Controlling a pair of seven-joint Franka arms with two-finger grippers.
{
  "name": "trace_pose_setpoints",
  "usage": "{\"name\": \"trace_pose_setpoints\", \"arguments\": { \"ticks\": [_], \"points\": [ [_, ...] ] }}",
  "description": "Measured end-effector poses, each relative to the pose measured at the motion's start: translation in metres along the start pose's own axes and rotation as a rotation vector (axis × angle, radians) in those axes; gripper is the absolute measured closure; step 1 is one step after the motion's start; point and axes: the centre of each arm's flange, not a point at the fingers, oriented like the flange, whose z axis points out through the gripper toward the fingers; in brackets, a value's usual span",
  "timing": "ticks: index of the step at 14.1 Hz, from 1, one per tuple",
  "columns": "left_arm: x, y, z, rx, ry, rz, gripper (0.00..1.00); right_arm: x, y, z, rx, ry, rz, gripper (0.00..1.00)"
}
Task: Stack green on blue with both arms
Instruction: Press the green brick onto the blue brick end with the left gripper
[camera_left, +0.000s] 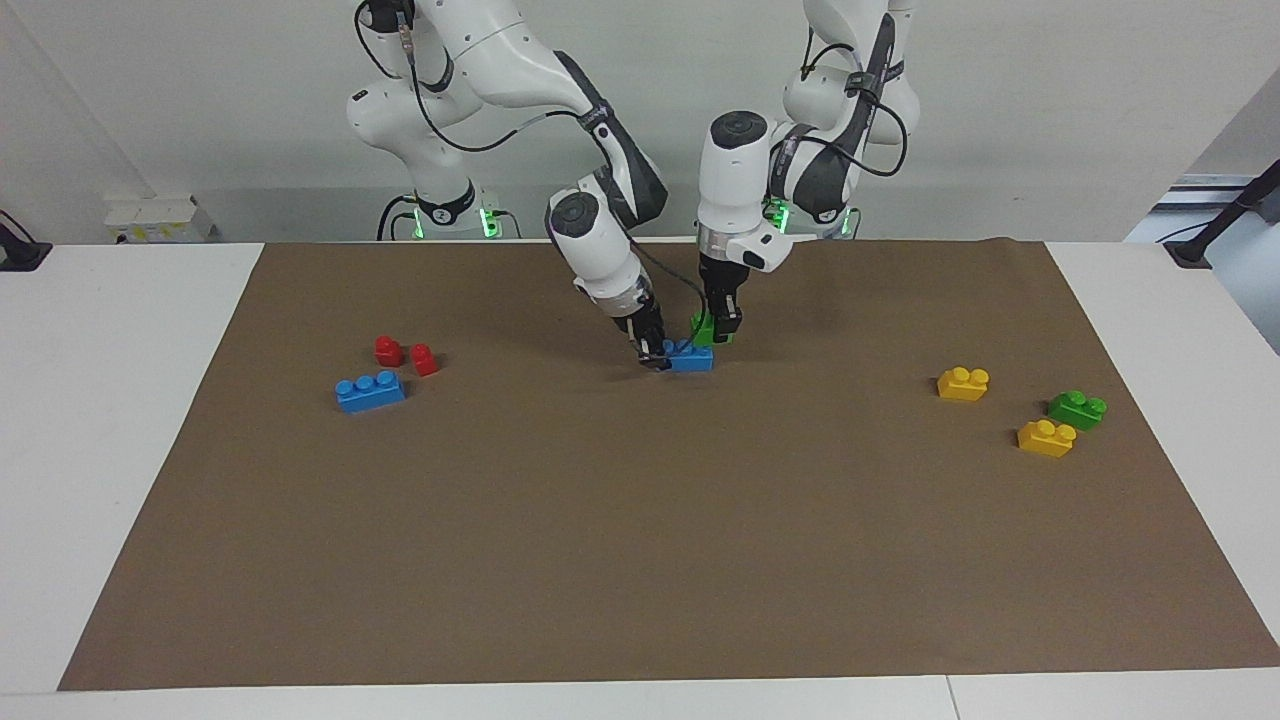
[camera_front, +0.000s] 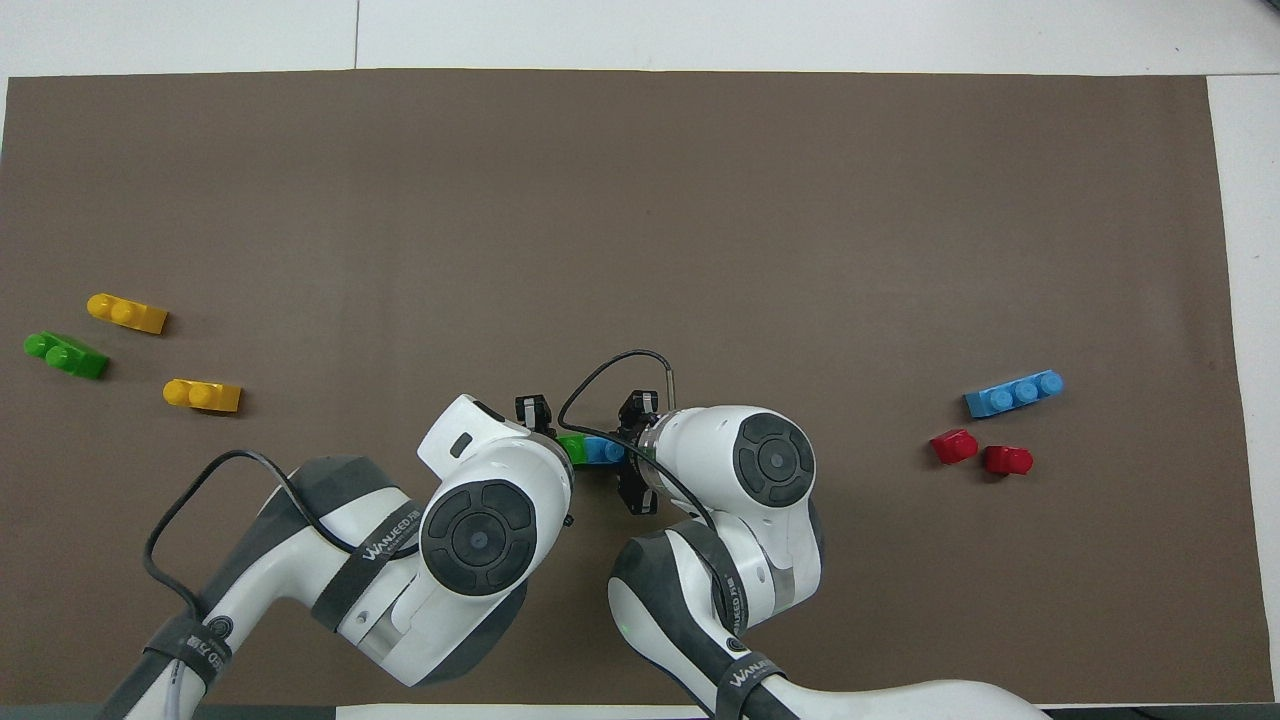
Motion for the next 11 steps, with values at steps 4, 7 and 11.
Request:
{"name": "trace_pose_setpoints", "arguments": {
  "ticks": [4,7,11],
  "points": [
    [-0.0025,0.0020,0.0135,0.000,-0.011,0.000,0.66,0.0030,-0.0027,-0.0012,0.002,0.001,0.006,0.66],
    [-0.0023,0.0026,0.0139,-0.002,-0.012,-0.001,0.66,0.0045,-0.0040,-0.0018,0.004,0.002,0.008,0.66],
    [-0.0045,0.0028,0.0146,-0.009,-0.023,0.001,0.66,0.0055,-0.0048,-0.0022,0.005,0.003,0.008,0.66]
  ]
}}
